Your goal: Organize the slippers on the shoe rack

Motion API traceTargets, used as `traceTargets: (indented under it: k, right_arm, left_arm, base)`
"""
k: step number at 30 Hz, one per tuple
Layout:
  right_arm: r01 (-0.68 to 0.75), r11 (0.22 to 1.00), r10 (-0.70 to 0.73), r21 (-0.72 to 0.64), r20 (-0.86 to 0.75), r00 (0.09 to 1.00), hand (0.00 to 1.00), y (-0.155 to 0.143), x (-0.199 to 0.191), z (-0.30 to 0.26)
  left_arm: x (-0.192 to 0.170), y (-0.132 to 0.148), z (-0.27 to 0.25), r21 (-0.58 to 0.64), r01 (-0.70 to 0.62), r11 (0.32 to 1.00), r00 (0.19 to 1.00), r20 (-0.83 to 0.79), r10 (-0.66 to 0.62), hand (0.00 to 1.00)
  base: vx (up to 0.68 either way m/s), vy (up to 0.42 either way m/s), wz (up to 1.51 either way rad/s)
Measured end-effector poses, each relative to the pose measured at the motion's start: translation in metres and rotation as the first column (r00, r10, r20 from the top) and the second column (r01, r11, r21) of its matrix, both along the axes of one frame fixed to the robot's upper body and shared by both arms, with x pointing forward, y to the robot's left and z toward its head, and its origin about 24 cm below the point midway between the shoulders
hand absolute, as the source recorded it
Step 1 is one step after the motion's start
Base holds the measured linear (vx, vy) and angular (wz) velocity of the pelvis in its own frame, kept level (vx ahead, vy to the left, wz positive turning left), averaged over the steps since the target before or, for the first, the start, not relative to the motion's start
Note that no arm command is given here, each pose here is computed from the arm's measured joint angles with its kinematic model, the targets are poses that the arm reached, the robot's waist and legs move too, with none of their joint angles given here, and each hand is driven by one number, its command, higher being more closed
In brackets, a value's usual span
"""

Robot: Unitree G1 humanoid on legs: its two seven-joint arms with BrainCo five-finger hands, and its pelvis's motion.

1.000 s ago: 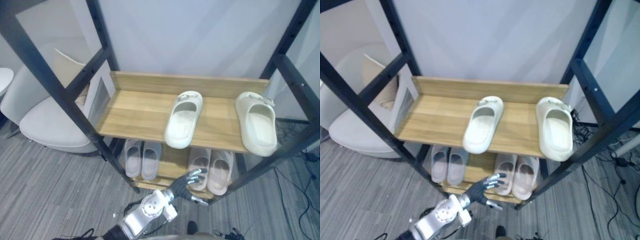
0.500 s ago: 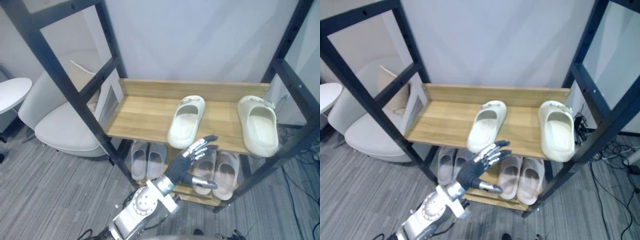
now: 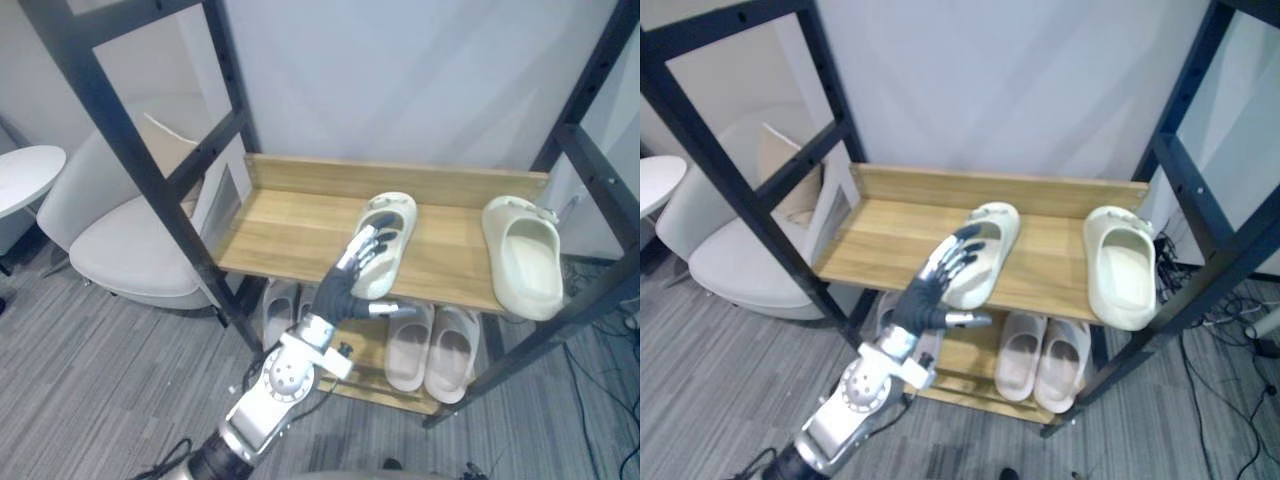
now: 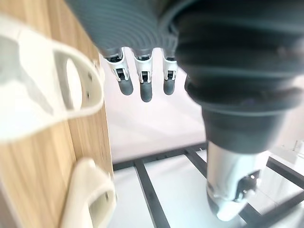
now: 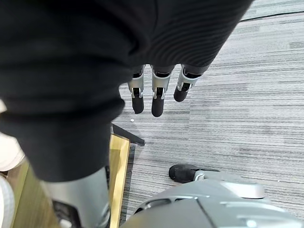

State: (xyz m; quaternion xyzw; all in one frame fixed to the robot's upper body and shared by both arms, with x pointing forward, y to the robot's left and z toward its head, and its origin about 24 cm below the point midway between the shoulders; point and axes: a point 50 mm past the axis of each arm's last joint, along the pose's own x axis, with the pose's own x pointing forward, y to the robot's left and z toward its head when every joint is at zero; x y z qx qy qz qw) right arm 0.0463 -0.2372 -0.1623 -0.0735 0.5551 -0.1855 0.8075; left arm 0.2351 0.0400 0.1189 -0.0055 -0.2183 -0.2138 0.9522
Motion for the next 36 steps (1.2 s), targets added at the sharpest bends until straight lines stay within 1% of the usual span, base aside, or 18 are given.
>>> traceTargets:
  k: [4,8,12,14,18,23,26,32,36]
  right_arm:
    - [0.014,1.000,-0.014,-0.004,-0.006,1.000,0.00,-0.001,-0.003,0.000]
    - [0.023,1.000,-0.023,-0.002,-0.004,1.000,0.00,0.001,-0.003,0.000]
    - [0.059,0.998,-0.059,0.013,0.000,0.998,0.00,0.005,-0.004,-0.002]
    - [0.062,0.998,-0.062,0.020,0.001,0.998,0.00,0.008,-0.004,-0.002]
    - [0.075,0.997,-0.075,0.021,0.003,0.997,0.00,0.008,-0.004,-0.002]
    - [0.103,0.994,-0.103,0.026,0.007,0.995,0.00,0.009,-0.005,-0.003]
    - [0.112,0.993,-0.112,0.027,0.011,0.994,0.00,0.008,-0.005,-0.002]
    - [0.157,0.987,-0.158,0.031,0.019,0.987,0.00,0.007,-0.006,-0.002]
    - [0.155,0.987,-0.156,0.031,0.028,0.987,0.00,0.007,-0.003,-0.002]
  left_arm:
    - [0.021,0.007,-0.002,0.076,-0.086,0.993,0.996,0.015,0.085,0.00]
    - [0.044,0.020,-0.007,0.143,-0.207,0.968,0.978,0.008,0.208,0.00]
    - [0.059,0.028,-0.002,0.169,-0.283,0.944,0.959,0.031,0.282,0.00]
    - [0.070,0.035,-0.003,0.188,-0.341,0.921,0.939,0.028,0.342,0.00]
    - [0.083,0.045,-0.004,0.224,-0.410,0.884,0.909,0.028,0.415,0.00]
    - [0.099,0.053,-0.005,0.269,-0.449,0.852,0.886,0.012,0.463,0.00]
    - [0.103,0.056,-0.003,0.274,-0.471,0.839,0.874,0.015,0.486,0.00]
    - [0.111,0.055,0.002,0.287,-0.476,0.831,0.871,0.023,0.490,0.00]
    - [0.115,0.055,0.005,0.294,-0.480,0.827,0.869,0.029,0.494,0.00]
  base:
    - [0.00,0.000,0.00]
    - [0.00,0.000,-0.02]
    - [0.00,0.000,-0.06]
    - [0.00,0.000,0.00]
    - [0.01,0.006,-0.03]
    - [0.00,0.001,-0.01]
    - [-0.01,-0.001,-0.05]
    - [-0.01,-0.001,-0.05]
    - [0.00,0.000,0.00]
